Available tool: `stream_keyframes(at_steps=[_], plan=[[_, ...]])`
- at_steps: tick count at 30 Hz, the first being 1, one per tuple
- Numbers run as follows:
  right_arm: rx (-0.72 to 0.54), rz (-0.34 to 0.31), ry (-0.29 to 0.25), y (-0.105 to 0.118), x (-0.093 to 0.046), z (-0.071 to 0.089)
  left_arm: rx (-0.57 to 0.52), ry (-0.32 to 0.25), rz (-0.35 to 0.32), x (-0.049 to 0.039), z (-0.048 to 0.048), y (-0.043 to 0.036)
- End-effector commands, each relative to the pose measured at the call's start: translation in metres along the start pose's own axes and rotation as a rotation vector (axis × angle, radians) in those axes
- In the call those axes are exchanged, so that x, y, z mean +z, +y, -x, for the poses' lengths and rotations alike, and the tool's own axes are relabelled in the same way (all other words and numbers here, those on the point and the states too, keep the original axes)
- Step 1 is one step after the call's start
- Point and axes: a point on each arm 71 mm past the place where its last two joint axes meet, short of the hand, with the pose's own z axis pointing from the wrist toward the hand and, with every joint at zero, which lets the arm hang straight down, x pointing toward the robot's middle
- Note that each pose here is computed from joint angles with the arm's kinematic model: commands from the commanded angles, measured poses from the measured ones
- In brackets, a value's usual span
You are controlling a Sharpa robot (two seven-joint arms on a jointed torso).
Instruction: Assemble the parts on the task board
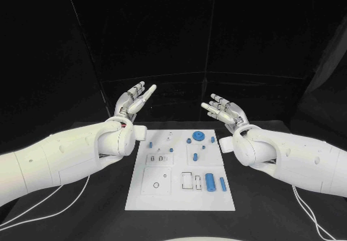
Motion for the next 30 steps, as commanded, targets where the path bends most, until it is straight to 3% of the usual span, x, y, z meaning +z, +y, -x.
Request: stream_keyframes(at_steps=[1, 8, 9, 11, 15, 23, 30], plan=[[-0.06, -0.011, 0.198, 0.001, 0.004, -0.01, -0.068, 0.064, -0.045, 0.0027, -0.0038, -0.0052], [-0.085, -0.017, 0.238, 0.001, 0.007, -0.01, -0.068, 0.064, -0.045, 0.0027, -0.0038, -0.0052], [-0.287, 0.124, 0.114, 0.01, 0.012, 0.017, -0.058, 0.052, -0.027, 0.0046, 0.0028, -0.0034], [-0.338, 0.141, 0.113, 0.013, 0.015, 0.02, -0.055, 0.048, -0.028, 0.0035, 0.0055, -0.004], [-0.441, 0.169, 0.129, 0.022, 0.019, 0.024, -0.059, 0.052, -0.027, 0.0004, 0.0095, -0.0058], [-0.651, 0.237, 0.169, 0.043, 0.028, 0.021, -0.101, 0.156, -0.035, -0.0098, 0.0061, -0.0127], [-0.841, 0.205, 0.208, 0.057, 0.037, 0.014, -0.11, 0.216, -0.053, -0.0212, 0.0029, -0.0205]])
